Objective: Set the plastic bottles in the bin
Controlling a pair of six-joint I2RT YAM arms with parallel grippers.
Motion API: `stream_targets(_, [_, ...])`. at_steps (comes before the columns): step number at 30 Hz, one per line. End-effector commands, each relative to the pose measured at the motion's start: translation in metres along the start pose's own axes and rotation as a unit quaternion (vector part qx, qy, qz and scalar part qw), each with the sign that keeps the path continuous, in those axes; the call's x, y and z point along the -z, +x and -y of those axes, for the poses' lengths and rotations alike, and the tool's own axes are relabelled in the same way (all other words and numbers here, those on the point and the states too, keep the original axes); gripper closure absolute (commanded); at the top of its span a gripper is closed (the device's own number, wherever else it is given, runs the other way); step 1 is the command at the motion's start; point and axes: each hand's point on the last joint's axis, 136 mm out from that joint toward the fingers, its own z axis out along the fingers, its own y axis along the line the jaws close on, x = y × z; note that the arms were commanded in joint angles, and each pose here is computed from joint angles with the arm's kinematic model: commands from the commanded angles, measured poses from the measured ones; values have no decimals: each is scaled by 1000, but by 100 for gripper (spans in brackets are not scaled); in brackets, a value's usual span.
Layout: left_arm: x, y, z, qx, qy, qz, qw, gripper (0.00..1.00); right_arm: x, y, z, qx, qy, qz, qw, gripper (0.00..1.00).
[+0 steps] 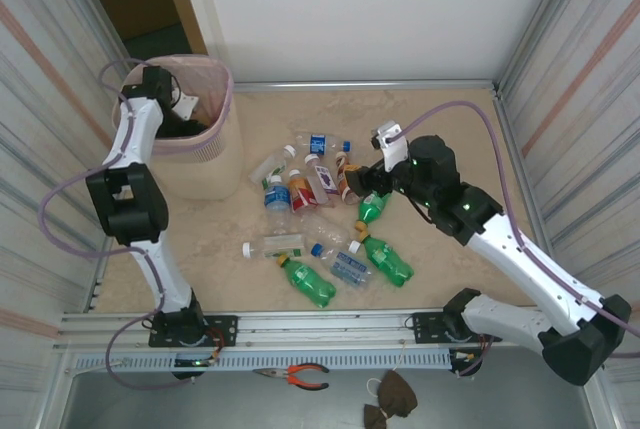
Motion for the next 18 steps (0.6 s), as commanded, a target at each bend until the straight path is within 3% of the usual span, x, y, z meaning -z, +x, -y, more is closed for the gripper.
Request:
stream_targets(1, [46,-23,14,9,37,92,995,36,-3,-3,10,-35,24,-25,999,14])
stream_targets(9, [100,-39,34,13,98,199,975,35,-30,10,28,-42,29,-87,995,14])
stream_targets(18, [127,-36,51,-4,115,270,956,35,-92,51,64,57,-62,-184,979,19])
